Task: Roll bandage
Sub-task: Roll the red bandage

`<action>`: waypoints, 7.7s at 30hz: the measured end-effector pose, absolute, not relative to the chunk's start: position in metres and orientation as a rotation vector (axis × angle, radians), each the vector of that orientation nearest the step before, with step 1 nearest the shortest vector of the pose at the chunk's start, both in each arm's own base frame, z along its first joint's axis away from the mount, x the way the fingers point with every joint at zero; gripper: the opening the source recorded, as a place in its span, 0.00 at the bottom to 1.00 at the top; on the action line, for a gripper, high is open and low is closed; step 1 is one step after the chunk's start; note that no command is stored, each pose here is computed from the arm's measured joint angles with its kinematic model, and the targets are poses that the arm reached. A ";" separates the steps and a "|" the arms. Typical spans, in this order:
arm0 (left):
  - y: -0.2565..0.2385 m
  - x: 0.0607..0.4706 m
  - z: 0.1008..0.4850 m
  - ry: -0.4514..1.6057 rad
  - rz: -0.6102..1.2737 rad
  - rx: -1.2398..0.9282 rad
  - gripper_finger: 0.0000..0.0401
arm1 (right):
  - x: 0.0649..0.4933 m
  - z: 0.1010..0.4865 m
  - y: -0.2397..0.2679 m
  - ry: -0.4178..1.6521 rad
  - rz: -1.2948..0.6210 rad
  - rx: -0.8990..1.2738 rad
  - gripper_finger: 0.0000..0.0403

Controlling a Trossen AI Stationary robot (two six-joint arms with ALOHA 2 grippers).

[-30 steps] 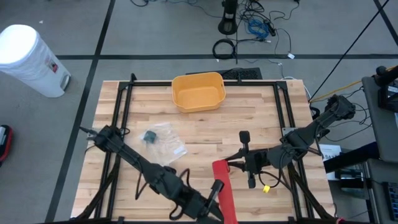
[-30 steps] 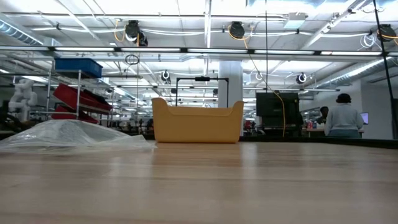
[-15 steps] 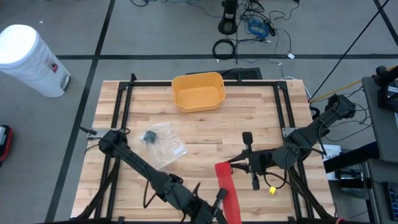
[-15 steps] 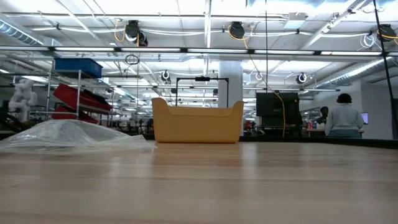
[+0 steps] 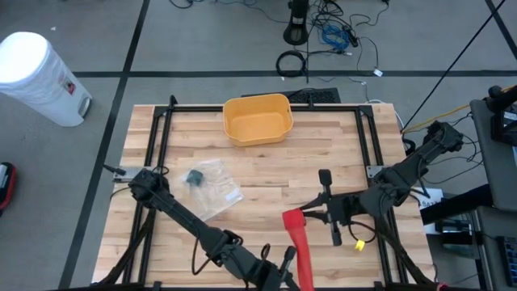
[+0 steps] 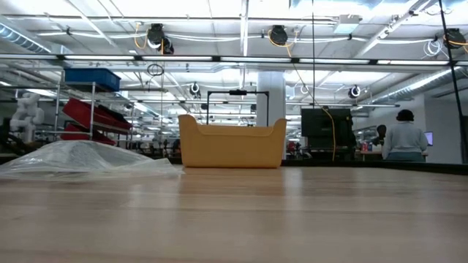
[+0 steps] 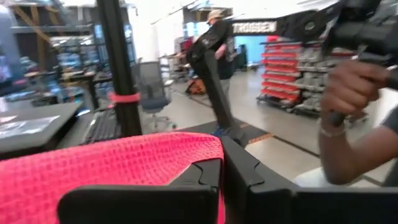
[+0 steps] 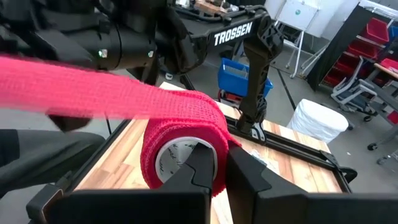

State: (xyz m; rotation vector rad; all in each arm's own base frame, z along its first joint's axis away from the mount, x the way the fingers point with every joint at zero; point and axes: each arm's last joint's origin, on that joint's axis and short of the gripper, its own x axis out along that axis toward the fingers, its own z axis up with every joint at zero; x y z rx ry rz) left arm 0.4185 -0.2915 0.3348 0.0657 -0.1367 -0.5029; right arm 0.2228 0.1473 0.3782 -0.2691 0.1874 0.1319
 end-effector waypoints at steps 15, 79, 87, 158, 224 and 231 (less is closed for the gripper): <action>-0.307 0.408 0.325 -0.034 -0.496 0.076 0.49 | 0.198 0.393 0.150 0.130 0.189 -0.256 0.04; -0.323 0.375 0.361 -0.264 0.028 1.321 0.55 | 0.184 0.406 0.203 -0.155 0.664 -0.229 0.04; -0.321 0.369 0.378 -0.412 0.026 0.834 0.55 | 0.185 0.402 0.203 -0.154 0.655 -0.355 0.04; -0.281 0.397 0.361 -0.099 0.367 0.294 0.44 | 0.192 0.391 0.191 -0.001 0.315 -0.465 0.04; -0.321 0.320 0.386 0.195 0.605 0.682 0.05 | 0.276 0.330 0.199 0.162 0.366 -0.253 0.44; -0.321 0.320 0.386 0.198 0.606 0.690 0.05 | 0.291 0.325 0.200 0.108 0.472 -0.205 0.44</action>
